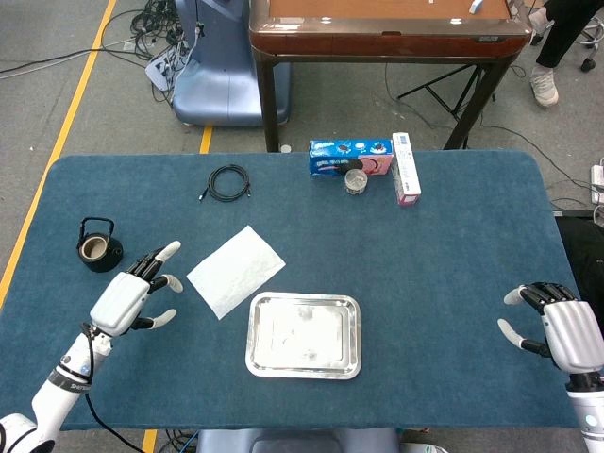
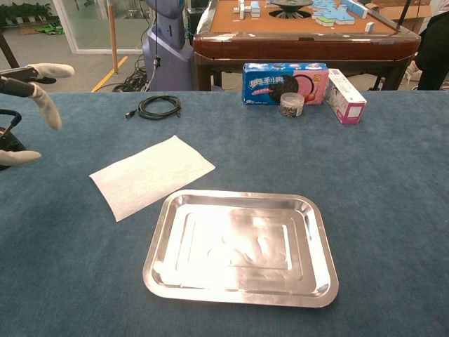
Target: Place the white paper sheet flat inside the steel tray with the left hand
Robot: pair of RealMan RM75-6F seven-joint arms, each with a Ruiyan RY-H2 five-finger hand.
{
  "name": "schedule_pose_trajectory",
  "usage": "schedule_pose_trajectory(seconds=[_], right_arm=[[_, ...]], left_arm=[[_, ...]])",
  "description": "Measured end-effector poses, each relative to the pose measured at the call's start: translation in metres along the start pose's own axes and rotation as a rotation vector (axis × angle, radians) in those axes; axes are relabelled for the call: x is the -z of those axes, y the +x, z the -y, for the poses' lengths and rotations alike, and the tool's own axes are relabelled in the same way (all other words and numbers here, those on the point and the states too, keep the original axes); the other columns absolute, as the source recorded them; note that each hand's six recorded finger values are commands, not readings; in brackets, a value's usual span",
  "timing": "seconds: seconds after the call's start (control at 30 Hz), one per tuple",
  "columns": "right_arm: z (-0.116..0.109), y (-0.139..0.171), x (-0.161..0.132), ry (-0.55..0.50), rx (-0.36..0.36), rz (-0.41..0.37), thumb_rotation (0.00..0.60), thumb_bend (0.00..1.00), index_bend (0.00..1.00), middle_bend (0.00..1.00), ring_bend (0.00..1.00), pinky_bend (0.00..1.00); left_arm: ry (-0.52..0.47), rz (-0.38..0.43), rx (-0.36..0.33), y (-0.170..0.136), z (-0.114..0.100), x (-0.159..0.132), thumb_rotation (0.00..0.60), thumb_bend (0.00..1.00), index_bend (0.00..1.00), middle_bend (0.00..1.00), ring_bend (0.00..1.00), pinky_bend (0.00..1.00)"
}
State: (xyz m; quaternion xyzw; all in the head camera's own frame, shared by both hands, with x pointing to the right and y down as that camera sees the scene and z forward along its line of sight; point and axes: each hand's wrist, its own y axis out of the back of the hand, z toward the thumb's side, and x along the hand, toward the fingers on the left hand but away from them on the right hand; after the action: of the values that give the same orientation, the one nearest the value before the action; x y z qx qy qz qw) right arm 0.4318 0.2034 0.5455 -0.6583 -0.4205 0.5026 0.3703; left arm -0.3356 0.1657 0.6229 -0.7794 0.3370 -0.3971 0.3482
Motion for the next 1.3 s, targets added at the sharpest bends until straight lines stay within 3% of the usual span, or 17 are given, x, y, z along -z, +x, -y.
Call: schedule_pose_trajectory(seconds=[0.23, 0.7, 1.3], right_arm=[[-0.008, 0.001, 0.002, -0.006, 0.023, 0.003, 0.6, 0.26, 0.48, 0.5, 0.36, 0.32], [-0.014, 0.001, 0.009, -0.011, 0.031, 0.034, 0.6, 0.26, 0.48, 0.5, 0.36, 0.32], [-0.013, 0.0, 0.008, -0.012, 0.018, 0.03, 0.6, 0.26, 0.48, 0.5, 0.36, 0.32]], left_arm=[[0.149, 0.052, 0.001, 0.019, 0.019, -0.006, 0.6, 0.17, 0.36, 0.0, 0.0, 0.08], [0.236, 0.076, 0.057, 0.044, 0.053, -0.004, 0.6, 0.16, 0.35, 0.0, 0.0, 0.08], [0.318, 0.05, 0.109, 0.043, 0.077, 0.013, 0.6, 0.16, 0.4, 0.0, 0.0, 0.08]])
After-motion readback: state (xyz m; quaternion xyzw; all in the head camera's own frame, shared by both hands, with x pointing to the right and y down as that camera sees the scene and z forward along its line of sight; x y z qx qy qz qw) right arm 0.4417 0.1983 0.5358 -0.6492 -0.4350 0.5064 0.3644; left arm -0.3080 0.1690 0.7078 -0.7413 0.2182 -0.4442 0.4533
